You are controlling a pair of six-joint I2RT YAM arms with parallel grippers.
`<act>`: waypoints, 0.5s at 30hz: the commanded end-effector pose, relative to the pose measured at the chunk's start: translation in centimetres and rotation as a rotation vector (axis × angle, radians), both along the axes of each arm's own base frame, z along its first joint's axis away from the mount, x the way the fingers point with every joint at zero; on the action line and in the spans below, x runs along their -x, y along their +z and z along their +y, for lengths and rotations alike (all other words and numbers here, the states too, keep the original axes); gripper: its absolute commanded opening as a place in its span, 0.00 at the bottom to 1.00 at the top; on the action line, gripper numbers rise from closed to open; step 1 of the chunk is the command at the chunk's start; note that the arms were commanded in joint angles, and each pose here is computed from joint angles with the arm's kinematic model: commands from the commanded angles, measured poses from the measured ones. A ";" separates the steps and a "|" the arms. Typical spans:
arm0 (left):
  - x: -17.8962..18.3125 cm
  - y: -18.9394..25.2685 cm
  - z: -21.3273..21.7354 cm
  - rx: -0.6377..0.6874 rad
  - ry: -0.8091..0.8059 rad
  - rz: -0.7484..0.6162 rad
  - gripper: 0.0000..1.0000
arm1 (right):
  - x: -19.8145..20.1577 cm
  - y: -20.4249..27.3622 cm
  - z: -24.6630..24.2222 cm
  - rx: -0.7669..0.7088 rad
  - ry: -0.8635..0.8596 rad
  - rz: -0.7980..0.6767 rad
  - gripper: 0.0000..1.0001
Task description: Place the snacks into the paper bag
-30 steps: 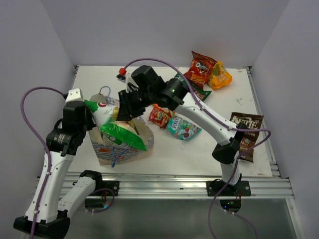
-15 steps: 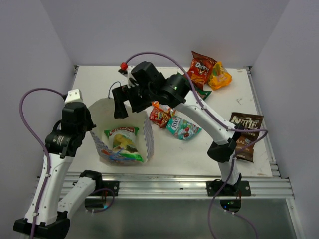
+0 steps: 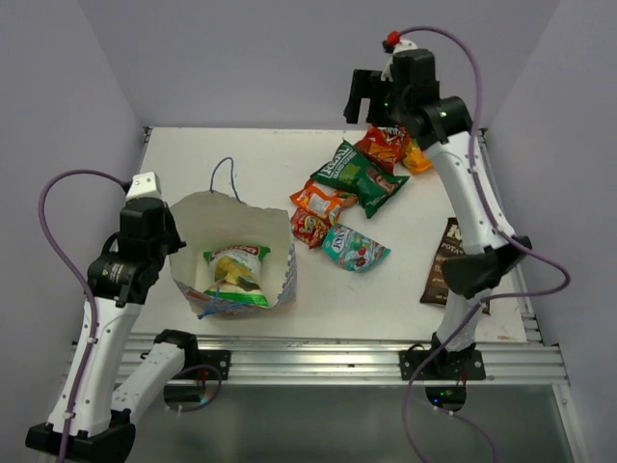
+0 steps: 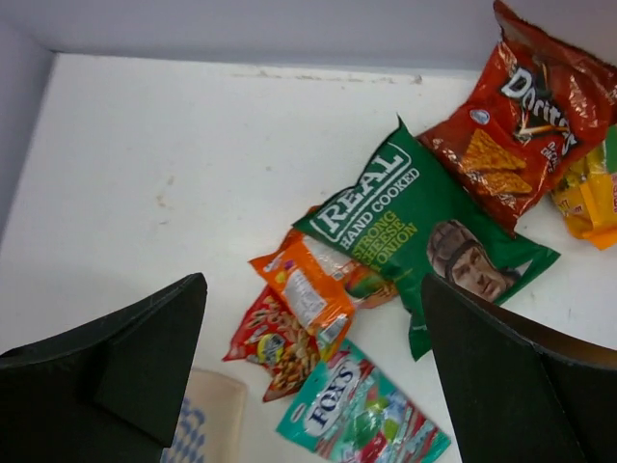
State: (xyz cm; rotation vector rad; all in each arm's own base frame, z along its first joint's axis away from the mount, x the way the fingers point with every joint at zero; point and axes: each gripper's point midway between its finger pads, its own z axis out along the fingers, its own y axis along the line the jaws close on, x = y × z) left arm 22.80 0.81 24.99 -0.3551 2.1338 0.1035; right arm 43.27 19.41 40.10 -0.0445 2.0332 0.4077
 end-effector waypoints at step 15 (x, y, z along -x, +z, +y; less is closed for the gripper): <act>0.2 0.9 0.6 -0.017 0.028 -0.028 0.00 | -11.4 -31.5 -3.4 0.374 -0.080 0.440 0.80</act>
